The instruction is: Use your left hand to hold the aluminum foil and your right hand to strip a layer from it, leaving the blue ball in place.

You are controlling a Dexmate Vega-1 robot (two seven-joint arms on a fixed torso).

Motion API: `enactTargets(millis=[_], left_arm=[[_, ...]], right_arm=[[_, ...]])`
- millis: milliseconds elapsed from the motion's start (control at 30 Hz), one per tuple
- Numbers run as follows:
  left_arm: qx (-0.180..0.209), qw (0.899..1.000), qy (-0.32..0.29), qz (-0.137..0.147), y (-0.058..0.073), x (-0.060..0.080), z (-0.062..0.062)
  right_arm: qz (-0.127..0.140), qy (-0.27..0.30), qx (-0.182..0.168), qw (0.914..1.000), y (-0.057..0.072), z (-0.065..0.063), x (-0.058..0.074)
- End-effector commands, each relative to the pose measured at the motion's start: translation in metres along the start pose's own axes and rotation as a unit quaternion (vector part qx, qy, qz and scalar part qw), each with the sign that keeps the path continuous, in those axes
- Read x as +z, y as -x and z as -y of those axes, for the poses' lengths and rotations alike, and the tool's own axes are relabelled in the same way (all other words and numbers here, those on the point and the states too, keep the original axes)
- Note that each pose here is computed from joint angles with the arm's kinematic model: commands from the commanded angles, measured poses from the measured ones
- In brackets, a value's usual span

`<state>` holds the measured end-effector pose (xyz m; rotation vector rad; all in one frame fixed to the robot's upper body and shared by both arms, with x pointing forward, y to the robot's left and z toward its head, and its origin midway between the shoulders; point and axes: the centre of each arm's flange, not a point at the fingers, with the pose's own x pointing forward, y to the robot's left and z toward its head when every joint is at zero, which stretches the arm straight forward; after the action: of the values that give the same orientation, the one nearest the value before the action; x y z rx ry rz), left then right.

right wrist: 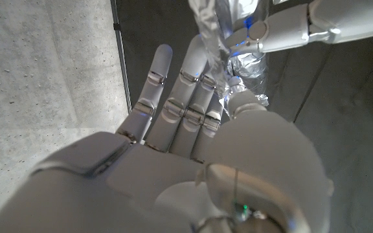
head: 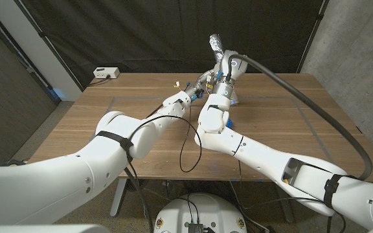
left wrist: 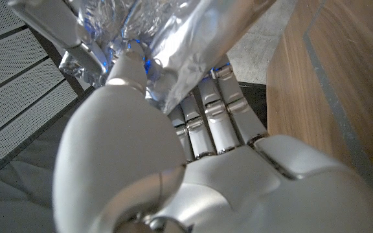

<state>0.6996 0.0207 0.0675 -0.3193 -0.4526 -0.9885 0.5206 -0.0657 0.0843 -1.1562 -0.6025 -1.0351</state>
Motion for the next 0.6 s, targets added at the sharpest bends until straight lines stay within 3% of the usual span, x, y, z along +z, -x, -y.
enactTargets(millis=[33,600], left_arm=[[-0.022,0.999,0.013,-0.018,-0.0049,-0.0032,0.0084],[-0.022,0.999,0.007,-0.04,-0.011,-0.0058,0.0124]], right_arm=[[0.002,0.001,-0.014,0.9999,0.0016,0.0024,-0.0024],[0.001,-0.003,-0.017,0.9998,0.0004,0.0091,-0.0036]])
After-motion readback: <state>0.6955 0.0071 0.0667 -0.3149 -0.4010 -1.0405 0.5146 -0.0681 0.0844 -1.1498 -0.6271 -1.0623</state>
